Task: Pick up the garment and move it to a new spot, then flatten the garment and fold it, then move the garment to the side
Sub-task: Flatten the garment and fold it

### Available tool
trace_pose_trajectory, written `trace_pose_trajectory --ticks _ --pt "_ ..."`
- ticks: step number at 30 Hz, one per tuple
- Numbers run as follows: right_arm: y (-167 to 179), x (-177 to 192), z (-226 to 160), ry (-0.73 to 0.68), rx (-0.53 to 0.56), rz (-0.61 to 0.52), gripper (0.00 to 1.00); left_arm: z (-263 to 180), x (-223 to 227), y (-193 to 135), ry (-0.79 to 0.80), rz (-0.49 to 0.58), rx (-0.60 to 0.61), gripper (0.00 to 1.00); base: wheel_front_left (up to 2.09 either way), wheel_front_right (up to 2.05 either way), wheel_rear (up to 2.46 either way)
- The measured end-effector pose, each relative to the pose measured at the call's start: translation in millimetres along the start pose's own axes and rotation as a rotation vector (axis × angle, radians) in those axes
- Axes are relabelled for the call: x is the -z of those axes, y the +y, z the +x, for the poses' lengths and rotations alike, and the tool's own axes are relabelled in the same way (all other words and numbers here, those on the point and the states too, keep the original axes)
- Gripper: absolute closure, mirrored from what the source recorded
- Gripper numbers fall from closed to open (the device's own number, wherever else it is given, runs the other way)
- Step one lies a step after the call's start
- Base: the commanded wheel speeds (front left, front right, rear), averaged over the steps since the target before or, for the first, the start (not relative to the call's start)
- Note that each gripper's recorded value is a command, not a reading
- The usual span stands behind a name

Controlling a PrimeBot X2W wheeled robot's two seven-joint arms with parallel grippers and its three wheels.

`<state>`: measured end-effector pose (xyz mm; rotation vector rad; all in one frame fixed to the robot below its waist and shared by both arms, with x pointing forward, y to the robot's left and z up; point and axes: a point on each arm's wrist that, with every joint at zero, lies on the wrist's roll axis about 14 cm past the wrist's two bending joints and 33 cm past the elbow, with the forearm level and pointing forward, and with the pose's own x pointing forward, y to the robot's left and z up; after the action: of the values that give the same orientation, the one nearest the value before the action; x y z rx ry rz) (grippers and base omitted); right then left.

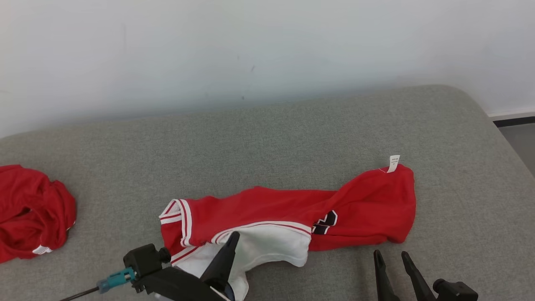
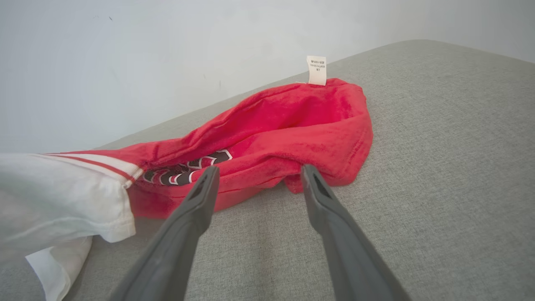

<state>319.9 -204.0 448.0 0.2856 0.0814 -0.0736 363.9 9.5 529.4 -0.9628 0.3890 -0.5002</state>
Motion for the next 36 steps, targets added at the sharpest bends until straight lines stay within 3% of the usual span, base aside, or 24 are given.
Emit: trace_pose_trajectory --ticks 4,12,13,16,25,26,28,29,30,31,36 --pt "-0.7 -0.8 -0.9 -0.003 0.002 -0.001 0.00 -14.4 -1.3 0.8 0.011 0.007 -0.040 1.00 0.00 0.00 0.00" --pt "1.2 0.0 -1.1 -0.001 -0.004 -0.003 0.00 -37.1 3.1 55.5 0.037 0.057 -0.252 1.00 0.00 0.00 0.00" --pt "4.0 1.1 0.0 0.003 -0.014 -0.004 0.00 -40.4 7.2 74.9 0.054 0.094 -0.311 1.00 0.00 0.00 0.00" --pt "7.4 1.9 1.3 0.006 -0.024 -0.005 0.00 -40.2 2.3 93.4 0.049 0.158 -0.365 1.00 0.00 0.00 0.00" --pt "11.2 1.4 3.1 0.005 -0.036 -0.011 0.00 -21.5 -21.8 131.9 0.010 0.336 -0.479 1.00 0.00 0.00 0.00" --pt "10.6 1.1 2.8 0.005 -0.034 -0.011 0.00 -21.6 -23.0 136.5 0.014 0.356 -0.494 0.79 0.00 0.00 0.00" --pt "8.7 0.8 2.2 0.004 -0.028 -0.011 0.00 -21.9 -23.7 144.6 0.029 0.396 -0.521 0.78 0.00 0.00 0.00" --pt "7.8 0.9 2.1 0.004 -0.025 -0.010 0.00 -22.1 -24.4 147.3 0.029 0.408 -0.531 0.71 0.00 0.00 0.00" --pt "7.0 1.1 2.1 0.005 -0.023 -0.010 0.00 -22.4 -25.9 149.6 0.028 0.434 -0.539 0.44 0.00 0.00 0.00" --pt "6.2 1.2 2.2 0.005 -0.020 -0.010 0.00 -22.8 -27.6 151.6 0.030 0.454 -0.546 0.00 0.00 0.00 0.00" --pt "4.6 0.7 4.2 0.005 -0.016 -0.011 0.00 -27.9 -24.0 154.8 0.049 0.466 -0.566 0.00 0.00 0.00 0.00"
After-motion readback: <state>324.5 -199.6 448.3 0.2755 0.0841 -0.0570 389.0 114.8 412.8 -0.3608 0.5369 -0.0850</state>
